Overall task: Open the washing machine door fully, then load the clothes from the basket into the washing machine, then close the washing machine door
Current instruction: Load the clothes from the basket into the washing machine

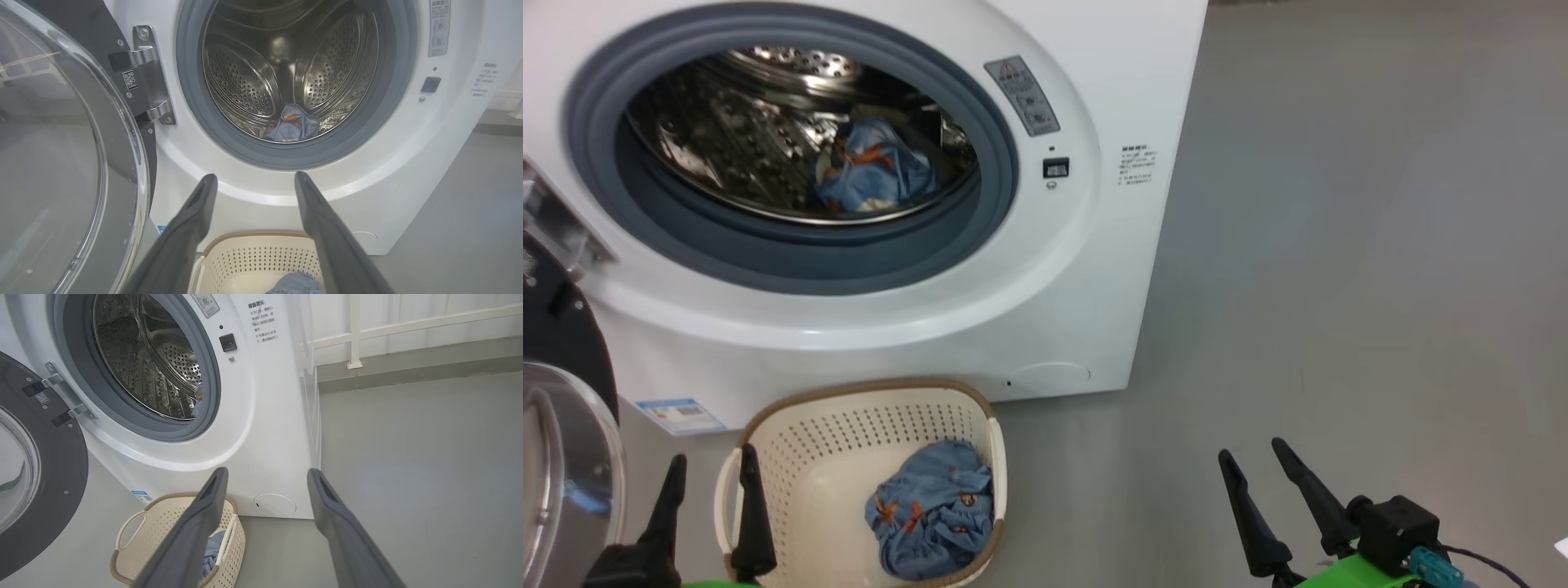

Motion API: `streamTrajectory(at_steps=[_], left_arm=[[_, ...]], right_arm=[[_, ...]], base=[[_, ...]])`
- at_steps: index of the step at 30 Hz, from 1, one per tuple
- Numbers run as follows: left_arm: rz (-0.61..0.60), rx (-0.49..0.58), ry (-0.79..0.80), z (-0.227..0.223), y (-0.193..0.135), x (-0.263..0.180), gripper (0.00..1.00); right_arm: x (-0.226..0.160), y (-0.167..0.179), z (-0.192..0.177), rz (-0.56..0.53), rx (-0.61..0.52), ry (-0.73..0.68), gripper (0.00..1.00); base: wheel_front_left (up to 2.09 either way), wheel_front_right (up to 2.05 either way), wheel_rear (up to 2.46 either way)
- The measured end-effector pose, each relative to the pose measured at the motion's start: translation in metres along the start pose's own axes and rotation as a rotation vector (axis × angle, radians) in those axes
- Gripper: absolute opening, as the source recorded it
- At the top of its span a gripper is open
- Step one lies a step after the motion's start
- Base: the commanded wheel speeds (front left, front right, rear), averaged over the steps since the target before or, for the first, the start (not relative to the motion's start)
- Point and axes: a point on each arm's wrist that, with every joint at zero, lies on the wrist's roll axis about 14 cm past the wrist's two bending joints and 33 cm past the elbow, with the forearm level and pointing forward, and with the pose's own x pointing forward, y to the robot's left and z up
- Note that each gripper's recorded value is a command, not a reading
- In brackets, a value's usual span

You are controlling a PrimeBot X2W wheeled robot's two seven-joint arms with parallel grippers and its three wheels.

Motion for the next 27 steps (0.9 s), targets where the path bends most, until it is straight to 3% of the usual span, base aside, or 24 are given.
streamTrajectory(at_steps=[15,27], left_arm=[[-0.114,-0.039,0.076,-0.046,-0.036,0.088,1.0],[-0.192,0.004,0.301,-0.149,-0.045,0.132,1.0]], right_arm=[[0.055,-0.026,-0.026,-0.032,-0.023,0.06,1.0],[0.082,-0.052,-0.074,-0.074,-0.015,0.155,1.0]], base=[[0.0,0.0,0.0],[0.0,0.0,0.0]])
